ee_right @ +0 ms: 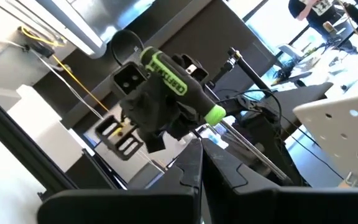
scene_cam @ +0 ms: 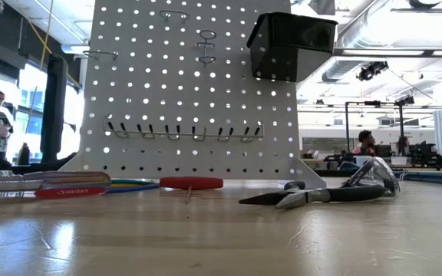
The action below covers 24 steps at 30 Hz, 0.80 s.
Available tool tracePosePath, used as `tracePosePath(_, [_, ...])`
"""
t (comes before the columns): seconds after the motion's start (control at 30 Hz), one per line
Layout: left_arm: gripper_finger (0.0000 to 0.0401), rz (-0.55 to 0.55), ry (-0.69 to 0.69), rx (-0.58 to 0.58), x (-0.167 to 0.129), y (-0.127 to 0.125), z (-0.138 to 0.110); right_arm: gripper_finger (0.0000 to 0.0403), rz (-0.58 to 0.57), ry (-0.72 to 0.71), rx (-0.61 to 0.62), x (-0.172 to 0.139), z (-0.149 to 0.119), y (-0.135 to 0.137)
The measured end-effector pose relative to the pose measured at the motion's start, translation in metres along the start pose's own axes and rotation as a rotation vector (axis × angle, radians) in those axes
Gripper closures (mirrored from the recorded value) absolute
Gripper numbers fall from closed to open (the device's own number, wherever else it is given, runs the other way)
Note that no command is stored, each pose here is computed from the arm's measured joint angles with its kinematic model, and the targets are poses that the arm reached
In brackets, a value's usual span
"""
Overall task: Hang tools onto peg board
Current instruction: Hang the green screwdriver on the peg board
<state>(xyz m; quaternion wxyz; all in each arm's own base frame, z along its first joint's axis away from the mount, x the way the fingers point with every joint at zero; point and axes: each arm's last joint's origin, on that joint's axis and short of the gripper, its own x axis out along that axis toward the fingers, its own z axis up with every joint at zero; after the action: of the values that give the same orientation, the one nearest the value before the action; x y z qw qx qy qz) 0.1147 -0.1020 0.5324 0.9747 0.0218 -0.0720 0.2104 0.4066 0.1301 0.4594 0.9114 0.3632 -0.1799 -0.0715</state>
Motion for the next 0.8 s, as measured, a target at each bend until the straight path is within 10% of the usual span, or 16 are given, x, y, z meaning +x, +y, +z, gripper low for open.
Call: tracePosePath(0.8, [0.0286, -0.109, 0.079, -0.079, 0.024, 0.031, -0.017, 0.0403, -0.003, 0.008, -0.014, 0.001, 0.000, -0.001])
